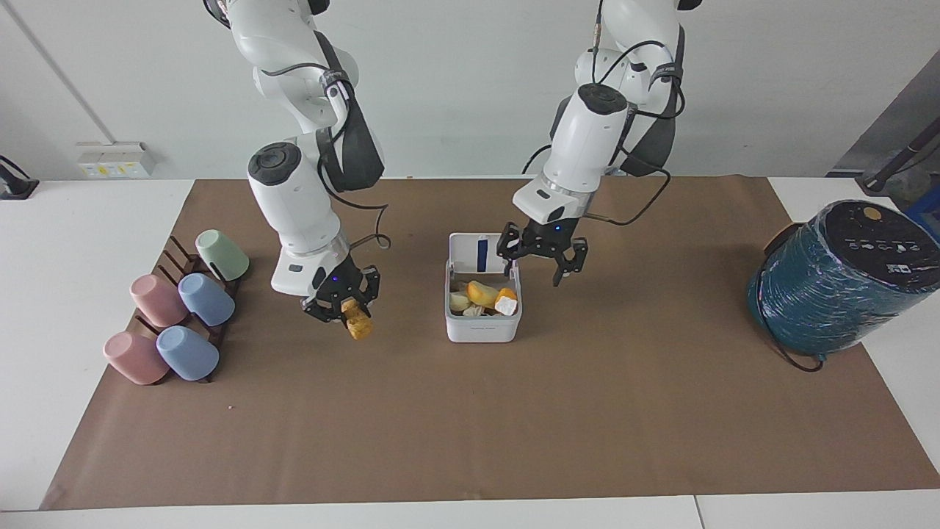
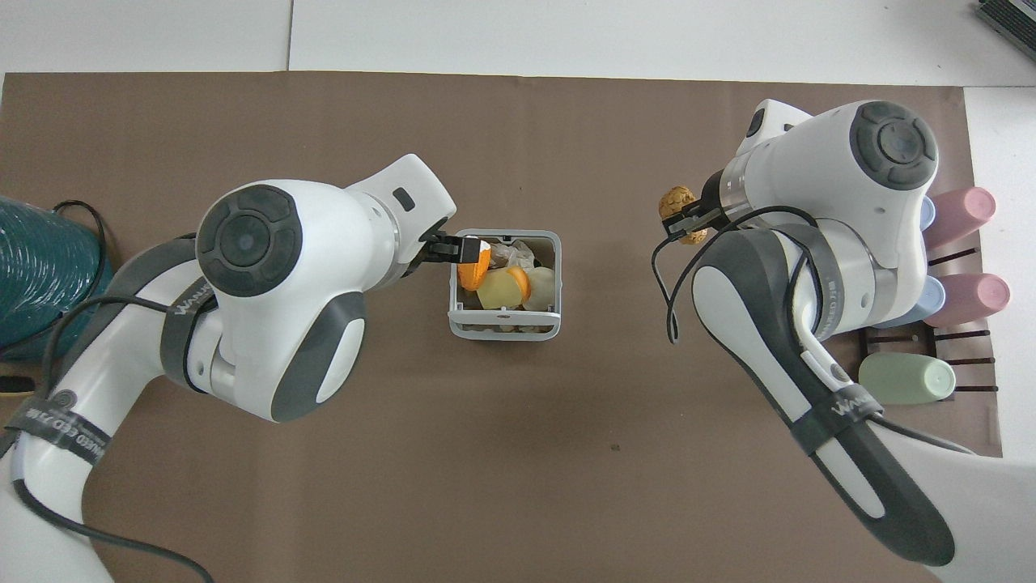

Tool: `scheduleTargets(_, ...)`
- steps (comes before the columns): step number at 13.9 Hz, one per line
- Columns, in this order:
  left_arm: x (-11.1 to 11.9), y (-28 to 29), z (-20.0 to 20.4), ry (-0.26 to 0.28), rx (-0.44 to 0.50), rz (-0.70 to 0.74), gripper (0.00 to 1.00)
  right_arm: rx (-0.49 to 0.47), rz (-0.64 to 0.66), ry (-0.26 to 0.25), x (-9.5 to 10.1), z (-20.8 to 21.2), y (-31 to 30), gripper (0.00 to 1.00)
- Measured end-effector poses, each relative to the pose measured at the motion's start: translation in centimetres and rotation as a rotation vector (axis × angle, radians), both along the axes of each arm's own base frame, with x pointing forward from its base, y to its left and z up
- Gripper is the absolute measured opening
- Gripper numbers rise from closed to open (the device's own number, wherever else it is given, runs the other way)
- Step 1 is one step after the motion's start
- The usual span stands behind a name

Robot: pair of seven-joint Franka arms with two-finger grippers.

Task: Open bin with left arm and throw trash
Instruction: 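Carry the potato to the bin while the left gripper withdraws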

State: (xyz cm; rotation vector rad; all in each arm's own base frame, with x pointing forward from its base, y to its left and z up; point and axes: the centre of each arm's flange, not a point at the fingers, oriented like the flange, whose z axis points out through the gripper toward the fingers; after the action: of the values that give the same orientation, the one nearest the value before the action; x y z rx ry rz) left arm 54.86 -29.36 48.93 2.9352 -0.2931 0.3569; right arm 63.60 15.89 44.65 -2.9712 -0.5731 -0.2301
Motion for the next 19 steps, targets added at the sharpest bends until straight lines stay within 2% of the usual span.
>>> scheduleTargets(4, 0.5, 8.4, 4.4, 0.021, 0.061, -0.024, 1.00, 0.144, -0.250, 0.027, -0.8, 2.6, 5.9, 0.40)
scheduleTargets(7, 0.5, 14.5, 6.5, 0.041, 0.093, -0.040, 1.00, 0.203, -0.360, 0.030, -2.7, 2.5, 12.5, 0.40)
scheduleTargets(9, 0.2, 16.9, 7.2, 0.065, 0.102, -0.027, 1.00, 0.227, -0.412, 0.058, -3.7, 1.8, 15.1, 0.40)
scheduleTargets(13, 0.2, 20.4, 8.7, 0.109, 0.129, 0.004, 1.00, 0.250, -0.442, 0.110, -3.8, -0.1, 16.3, 0.40)
scheduleTargets(16, 0.1, 21.9, 11.7, 0.108, 0.176, 0.000, 1.00, 0.224, -0.438, 0.147, -4.1, -2.0, 16.6, 0.40)
scheduleTargets(19, 0.4, 23.0, 12.4, 0.113, 0.180, 0.015, 1.00, 0.209, -0.431, 0.169, -4.5, -2.6, 16.9, 0.40)
